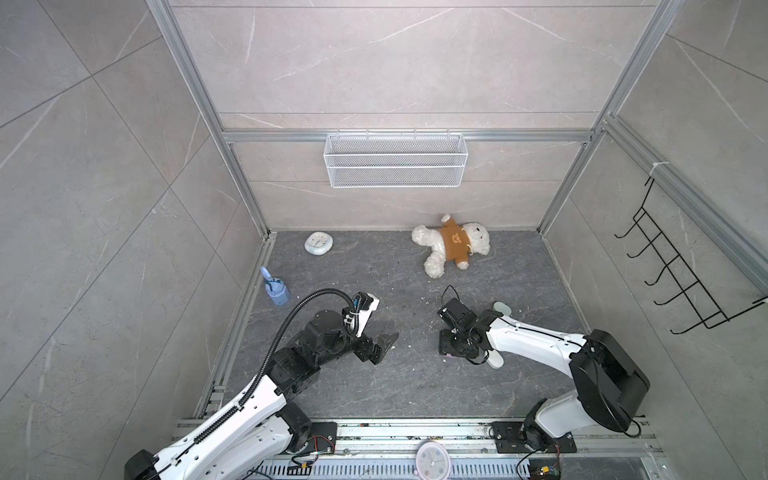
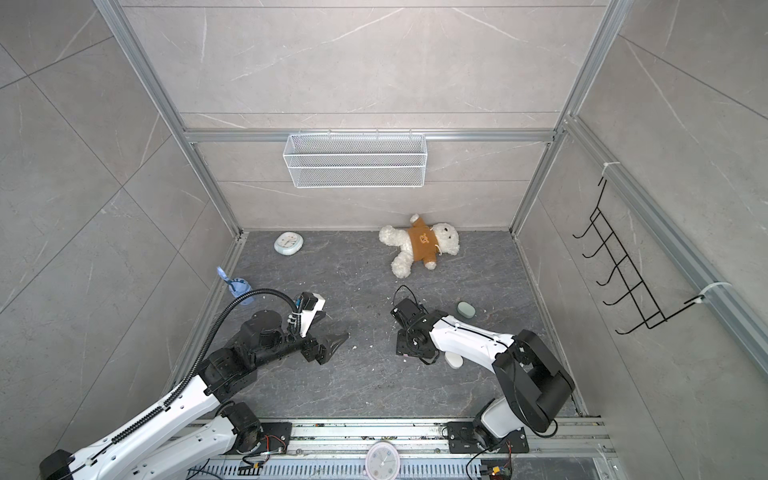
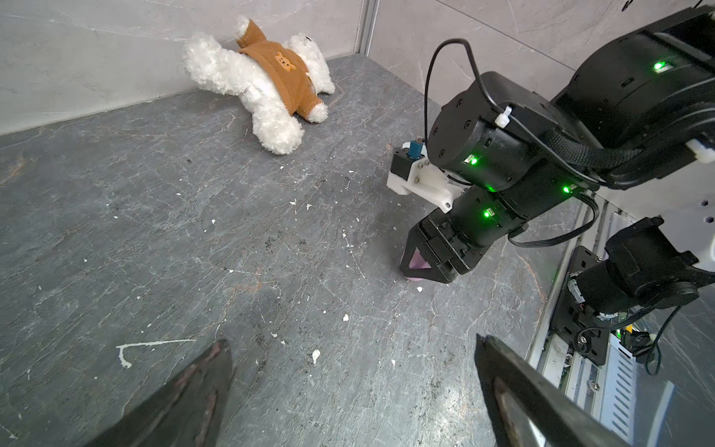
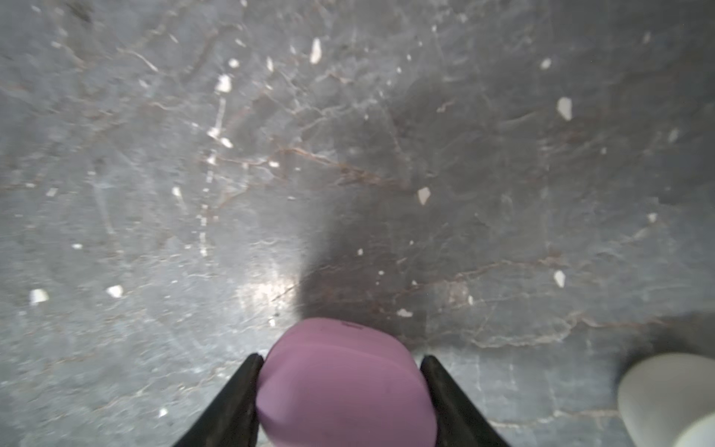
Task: Insert the wireless bluetooth earbuds into the charging case
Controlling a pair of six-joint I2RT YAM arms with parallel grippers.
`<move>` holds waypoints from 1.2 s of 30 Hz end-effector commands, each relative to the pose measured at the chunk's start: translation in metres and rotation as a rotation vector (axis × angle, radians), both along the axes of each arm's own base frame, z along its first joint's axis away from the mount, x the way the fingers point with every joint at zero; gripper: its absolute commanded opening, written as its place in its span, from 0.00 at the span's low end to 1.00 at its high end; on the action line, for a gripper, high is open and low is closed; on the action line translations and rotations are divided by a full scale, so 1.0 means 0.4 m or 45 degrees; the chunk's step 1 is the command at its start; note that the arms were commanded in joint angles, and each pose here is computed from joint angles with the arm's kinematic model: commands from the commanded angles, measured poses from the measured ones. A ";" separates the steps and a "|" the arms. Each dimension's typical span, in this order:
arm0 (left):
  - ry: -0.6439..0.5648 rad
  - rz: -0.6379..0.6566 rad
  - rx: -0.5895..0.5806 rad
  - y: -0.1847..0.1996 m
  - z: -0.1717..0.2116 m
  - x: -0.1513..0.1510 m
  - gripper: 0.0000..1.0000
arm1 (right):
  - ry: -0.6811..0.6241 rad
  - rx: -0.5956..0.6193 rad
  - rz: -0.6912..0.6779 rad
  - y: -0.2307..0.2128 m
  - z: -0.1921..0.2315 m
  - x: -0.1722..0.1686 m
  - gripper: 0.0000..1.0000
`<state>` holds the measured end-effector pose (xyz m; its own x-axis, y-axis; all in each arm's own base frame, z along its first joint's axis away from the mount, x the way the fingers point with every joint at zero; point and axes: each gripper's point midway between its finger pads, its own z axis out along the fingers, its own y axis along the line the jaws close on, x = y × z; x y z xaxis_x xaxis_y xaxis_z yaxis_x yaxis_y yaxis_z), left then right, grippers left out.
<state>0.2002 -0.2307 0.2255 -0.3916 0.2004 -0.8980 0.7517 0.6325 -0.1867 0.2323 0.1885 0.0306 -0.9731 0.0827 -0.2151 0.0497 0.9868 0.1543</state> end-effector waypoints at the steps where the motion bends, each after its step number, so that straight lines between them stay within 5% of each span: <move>1: 0.003 0.046 -0.008 0.009 0.001 0.011 1.00 | -0.018 -0.040 -0.003 -0.014 -0.029 0.004 0.50; 8: -0.013 0.159 0.009 0.051 -0.002 0.036 1.00 | -0.008 -0.023 -0.001 -0.015 -0.021 -0.007 0.79; 16: -0.020 0.429 0.054 0.161 -0.021 0.103 1.00 | -0.155 0.072 0.038 -0.015 0.143 -0.002 0.99; 23: -0.083 0.633 0.204 0.274 -0.068 0.160 0.99 | -0.413 -0.007 0.085 -0.079 0.281 0.070 1.00; 36: -0.176 0.873 0.235 0.423 -0.120 0.262 0.99 | -0.832 -0.452 -0.234 -0.394 0.340 0.257 1.00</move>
<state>0.2919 -0.0664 0.1603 -0.4633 0.1027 -0.8802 0.1869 0.9822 0.0163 0.3195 0.0598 0.1607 -0.6815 0.1009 -0.7248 0.1601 0.9870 -0.0131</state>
